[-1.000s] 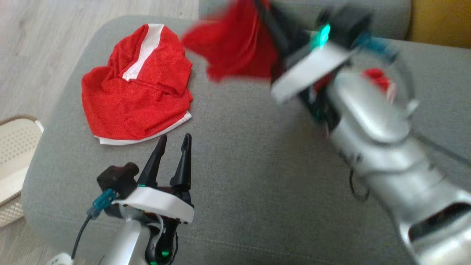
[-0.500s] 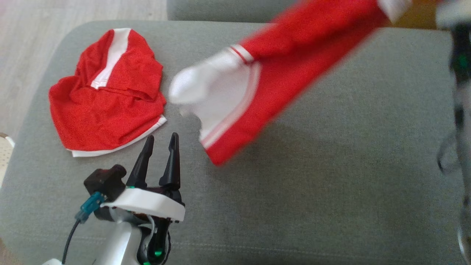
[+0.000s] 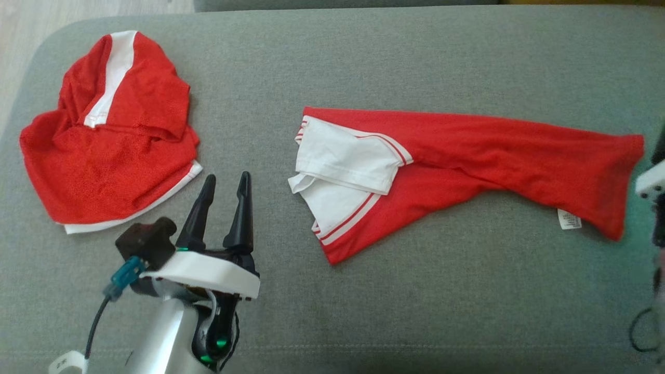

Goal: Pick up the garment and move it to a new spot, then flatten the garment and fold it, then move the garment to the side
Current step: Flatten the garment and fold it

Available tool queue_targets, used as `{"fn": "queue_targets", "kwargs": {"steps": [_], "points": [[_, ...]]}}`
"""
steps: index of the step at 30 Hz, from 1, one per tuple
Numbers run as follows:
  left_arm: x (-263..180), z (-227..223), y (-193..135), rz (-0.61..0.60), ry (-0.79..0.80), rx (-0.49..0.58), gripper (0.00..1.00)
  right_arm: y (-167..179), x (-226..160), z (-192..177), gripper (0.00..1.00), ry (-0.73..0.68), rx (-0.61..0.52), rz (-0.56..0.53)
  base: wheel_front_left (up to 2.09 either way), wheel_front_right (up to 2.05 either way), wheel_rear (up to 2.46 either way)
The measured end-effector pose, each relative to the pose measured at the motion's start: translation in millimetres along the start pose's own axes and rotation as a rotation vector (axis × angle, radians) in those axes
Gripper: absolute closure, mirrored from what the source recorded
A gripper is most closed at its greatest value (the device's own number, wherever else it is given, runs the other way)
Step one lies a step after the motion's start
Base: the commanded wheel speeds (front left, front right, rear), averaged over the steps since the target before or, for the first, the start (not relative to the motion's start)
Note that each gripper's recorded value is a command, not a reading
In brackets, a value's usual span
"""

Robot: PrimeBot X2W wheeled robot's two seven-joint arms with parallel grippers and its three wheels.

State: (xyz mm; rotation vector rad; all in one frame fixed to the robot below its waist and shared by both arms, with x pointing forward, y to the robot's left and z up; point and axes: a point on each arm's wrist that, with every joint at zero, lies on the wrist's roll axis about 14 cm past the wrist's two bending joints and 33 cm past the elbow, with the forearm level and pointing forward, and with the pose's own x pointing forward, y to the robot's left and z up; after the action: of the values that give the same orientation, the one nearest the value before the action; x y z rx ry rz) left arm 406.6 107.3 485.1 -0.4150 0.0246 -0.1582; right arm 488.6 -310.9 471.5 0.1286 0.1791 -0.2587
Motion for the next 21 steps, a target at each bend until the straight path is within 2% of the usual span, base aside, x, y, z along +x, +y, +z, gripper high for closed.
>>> {"fn": "queue_targets", "kwargs": {"steps": [3, 7, 9, 15, 21], "points": [[0, 2, -3, -0.009, -0.006, 0.001, 0.00, 24, -1, 23, 0.00, -0.095, -0.008, 0.055, 0.00, 0.00, 0.00], [-2, 10, -8, -0.021, -0.028, 0.004, 0.00, 74, -14, 58, 0.00, -0.236, -0.022, 0.190, 0.00, 0.00, 0.00], [-3, 15, -10, -0.026, -0.042, 0.005, 0.00, 94, -28, 63, 0.00, -0.275, -0.036, 0.257, 0.00, 0.00, 0.00], [-5, 23, -16, -0.041, -0.067, 0.004, 0.00, 108, -71, 33, 0.00, -0.264, -0.055, 0.343, 0.00, 0.00, 0.00], [-4, 21, -21, -0.058, -0.061, 0.000, 0.00, 123, -111, -1, 0.00, -0.216, -0.019, 0.397, 0.00, 0.00, 0.00]]}}
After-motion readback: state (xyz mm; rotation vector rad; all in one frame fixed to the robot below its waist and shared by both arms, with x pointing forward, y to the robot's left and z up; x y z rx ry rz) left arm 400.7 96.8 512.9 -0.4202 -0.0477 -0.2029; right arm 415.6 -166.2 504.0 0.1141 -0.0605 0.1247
